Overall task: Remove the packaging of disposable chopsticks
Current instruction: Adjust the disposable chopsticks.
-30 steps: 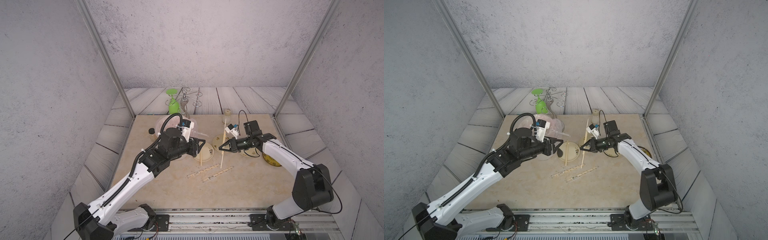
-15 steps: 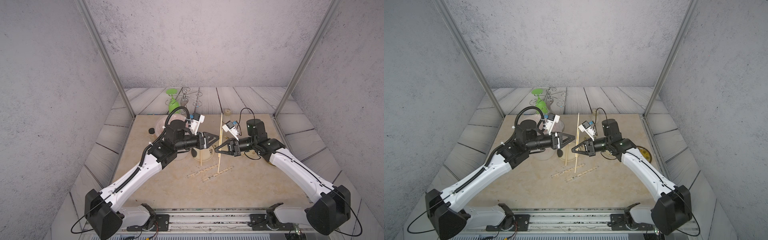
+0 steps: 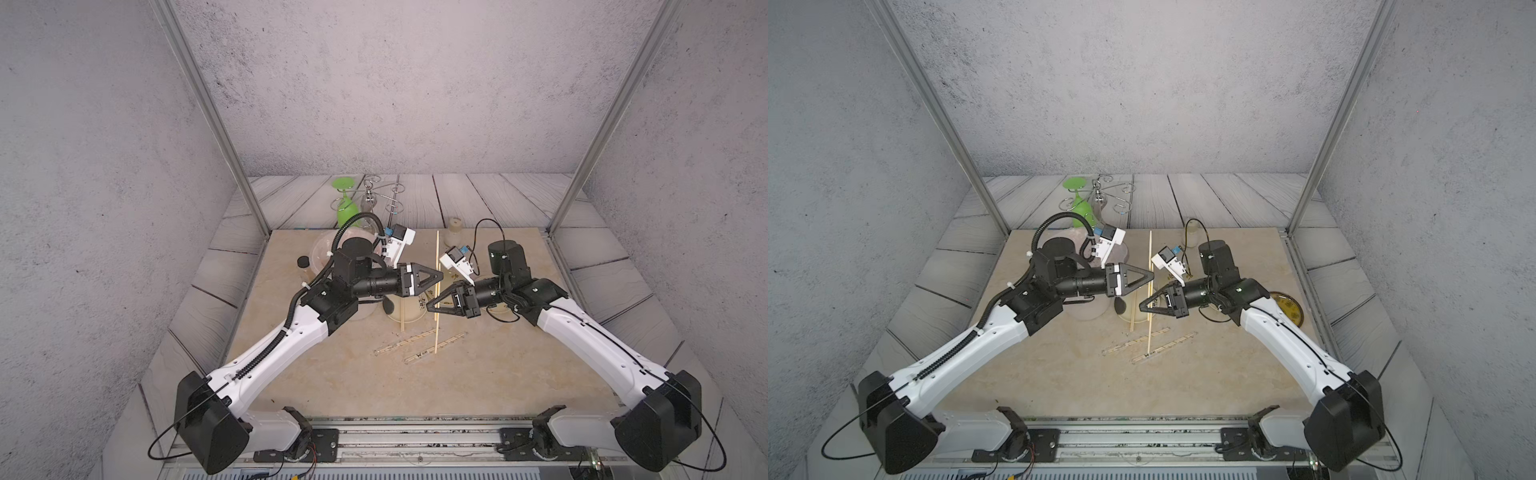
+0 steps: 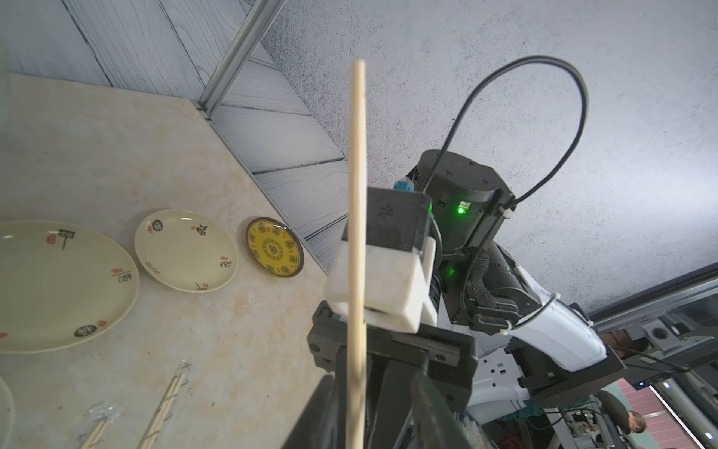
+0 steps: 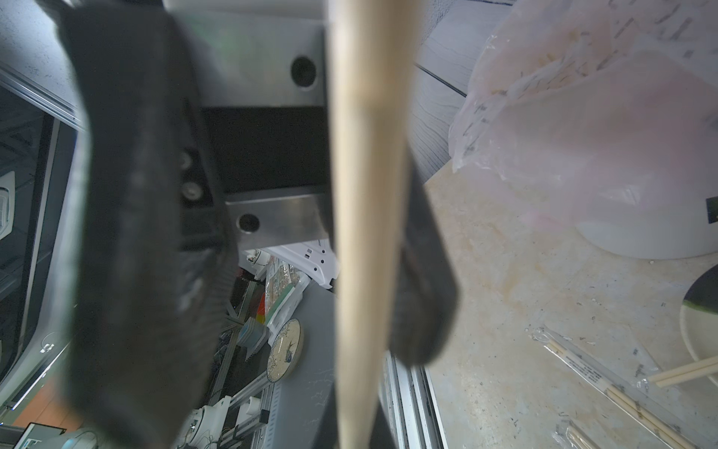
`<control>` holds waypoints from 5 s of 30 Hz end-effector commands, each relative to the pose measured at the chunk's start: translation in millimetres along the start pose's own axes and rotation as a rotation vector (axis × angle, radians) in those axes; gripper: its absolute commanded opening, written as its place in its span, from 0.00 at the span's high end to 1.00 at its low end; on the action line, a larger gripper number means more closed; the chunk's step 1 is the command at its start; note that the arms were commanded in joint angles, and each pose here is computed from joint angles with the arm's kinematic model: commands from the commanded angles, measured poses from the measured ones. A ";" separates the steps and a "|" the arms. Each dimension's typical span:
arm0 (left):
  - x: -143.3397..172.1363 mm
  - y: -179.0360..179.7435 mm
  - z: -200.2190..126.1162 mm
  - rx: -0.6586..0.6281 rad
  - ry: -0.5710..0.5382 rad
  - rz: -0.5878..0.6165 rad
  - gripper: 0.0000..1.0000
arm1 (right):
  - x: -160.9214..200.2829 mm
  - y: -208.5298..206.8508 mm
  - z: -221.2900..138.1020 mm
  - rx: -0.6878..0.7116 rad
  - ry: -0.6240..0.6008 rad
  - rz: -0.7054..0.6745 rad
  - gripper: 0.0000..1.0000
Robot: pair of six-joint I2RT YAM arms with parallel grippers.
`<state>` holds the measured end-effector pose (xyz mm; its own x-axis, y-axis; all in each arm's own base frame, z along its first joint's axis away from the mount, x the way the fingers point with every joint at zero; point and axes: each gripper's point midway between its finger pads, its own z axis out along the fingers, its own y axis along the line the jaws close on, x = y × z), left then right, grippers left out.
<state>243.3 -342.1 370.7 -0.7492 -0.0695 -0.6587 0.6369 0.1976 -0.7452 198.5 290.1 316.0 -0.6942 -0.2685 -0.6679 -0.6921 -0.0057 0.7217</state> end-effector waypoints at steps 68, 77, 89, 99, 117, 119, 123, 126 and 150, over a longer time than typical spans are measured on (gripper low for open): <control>-52.6 -14.9 -45.4 -0.066 -0.333 -0.019 0.88 | 0.0 12.6 12.4 0.098 -0.099 0.102 1.00; -57.2 -20.9 -50.7 -0.064 -0.359 0.043 0.92 | 10.8 15.4 25.8 0.102 -0.041 0.113 1.00; -55.9 -4.7 -50.4 -0.083 -0.390 -0.056 0.88 | 0.8 9.5 24.2 0.157 -0.126 0.126 1.00; -38.1 1.9 -36.3 -0.051 -0.286 -0.129 0.88 | -18.0 16.3 21.5 0.191 -0.131 0.076 1.00; -15.4 20.1 -29.4 -0.084 -0.207 -0.161 0.87 | -23.9 11.4 26.9 0.189 -0.111 0.095 1.00; -12.0 22.9 -28.9 -0.094 -0.194 -0.155 0.87 | -24.7 12.3 26.3 0.189 -0.113 0.098 1.00; -9.7 25.7 -30.9 -0.102 -0.201 -0.150 0.87 | -26.6 15.4 27.2 0.176 -0.107 0.104 1.00; -11.5 24.3 -31.5 -0.100 -0.210 -0.144 0.97 | -25.6 14.5 27.7 0.174 -0.106 0.108 1.00; -35.2 -10.5 -34.0 0.003 -0.247 -0.075 1.00 | -27.8 30.6 31.7 0.094 -0.066 -0.009 0.57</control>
<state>261.5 -307.0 383.2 -0.7464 -0.3103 -0.5887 0.5396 0.2356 -0.8083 183.8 322.3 336.6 -0.7319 -0.2268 -0.6426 -0.6745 0.1069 0.7305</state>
